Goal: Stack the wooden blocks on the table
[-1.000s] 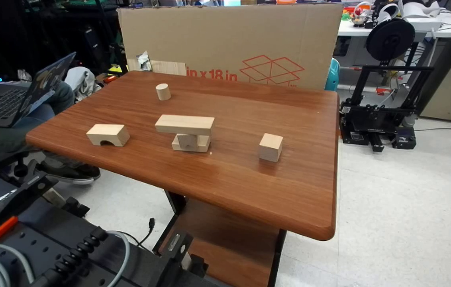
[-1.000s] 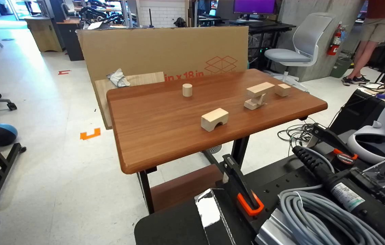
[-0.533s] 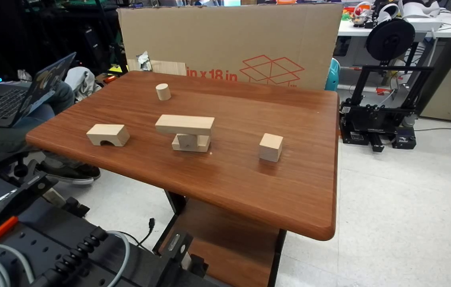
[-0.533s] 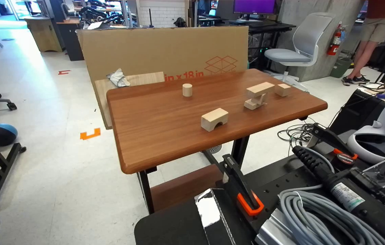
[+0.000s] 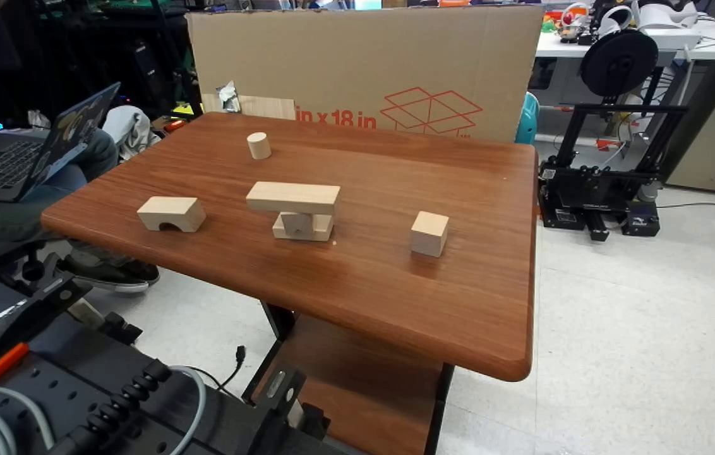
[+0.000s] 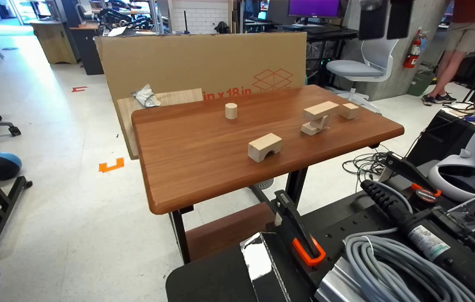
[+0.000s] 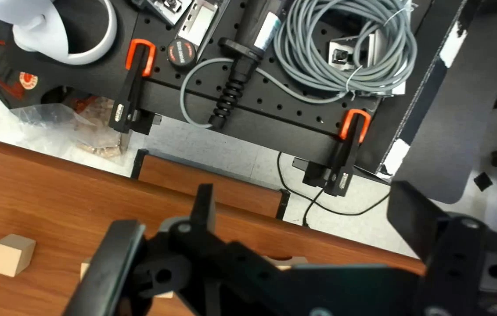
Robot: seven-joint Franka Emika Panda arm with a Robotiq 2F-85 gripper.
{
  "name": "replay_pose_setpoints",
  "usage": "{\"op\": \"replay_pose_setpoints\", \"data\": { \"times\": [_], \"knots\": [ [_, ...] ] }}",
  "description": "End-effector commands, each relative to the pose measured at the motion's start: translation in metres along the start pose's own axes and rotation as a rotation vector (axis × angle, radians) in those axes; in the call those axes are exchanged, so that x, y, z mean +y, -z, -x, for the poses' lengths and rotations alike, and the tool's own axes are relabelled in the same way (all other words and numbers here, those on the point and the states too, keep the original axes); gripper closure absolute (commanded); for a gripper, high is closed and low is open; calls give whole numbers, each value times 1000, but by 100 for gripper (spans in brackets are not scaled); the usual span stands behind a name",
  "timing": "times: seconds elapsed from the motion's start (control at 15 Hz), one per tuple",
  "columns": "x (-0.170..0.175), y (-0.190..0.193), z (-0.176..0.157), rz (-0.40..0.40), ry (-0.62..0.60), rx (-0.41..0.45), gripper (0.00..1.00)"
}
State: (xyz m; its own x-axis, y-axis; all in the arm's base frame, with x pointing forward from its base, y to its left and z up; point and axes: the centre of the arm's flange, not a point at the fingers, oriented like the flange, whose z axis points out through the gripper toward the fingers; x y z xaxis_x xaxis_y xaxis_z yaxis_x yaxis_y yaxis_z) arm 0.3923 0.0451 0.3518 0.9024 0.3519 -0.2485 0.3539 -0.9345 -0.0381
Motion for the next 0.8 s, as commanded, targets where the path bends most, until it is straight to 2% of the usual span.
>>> {"op": "replay_pose_setpoints", "data": {
  "times": [0.0,0.4,0.73],
  "knots": [
    [-4,-28,-33,35,27,-2,0],
    [-8,-55,-75,19,36,89,0],
    [-4,-67,-110,27,15,119,0]
  ]
}}
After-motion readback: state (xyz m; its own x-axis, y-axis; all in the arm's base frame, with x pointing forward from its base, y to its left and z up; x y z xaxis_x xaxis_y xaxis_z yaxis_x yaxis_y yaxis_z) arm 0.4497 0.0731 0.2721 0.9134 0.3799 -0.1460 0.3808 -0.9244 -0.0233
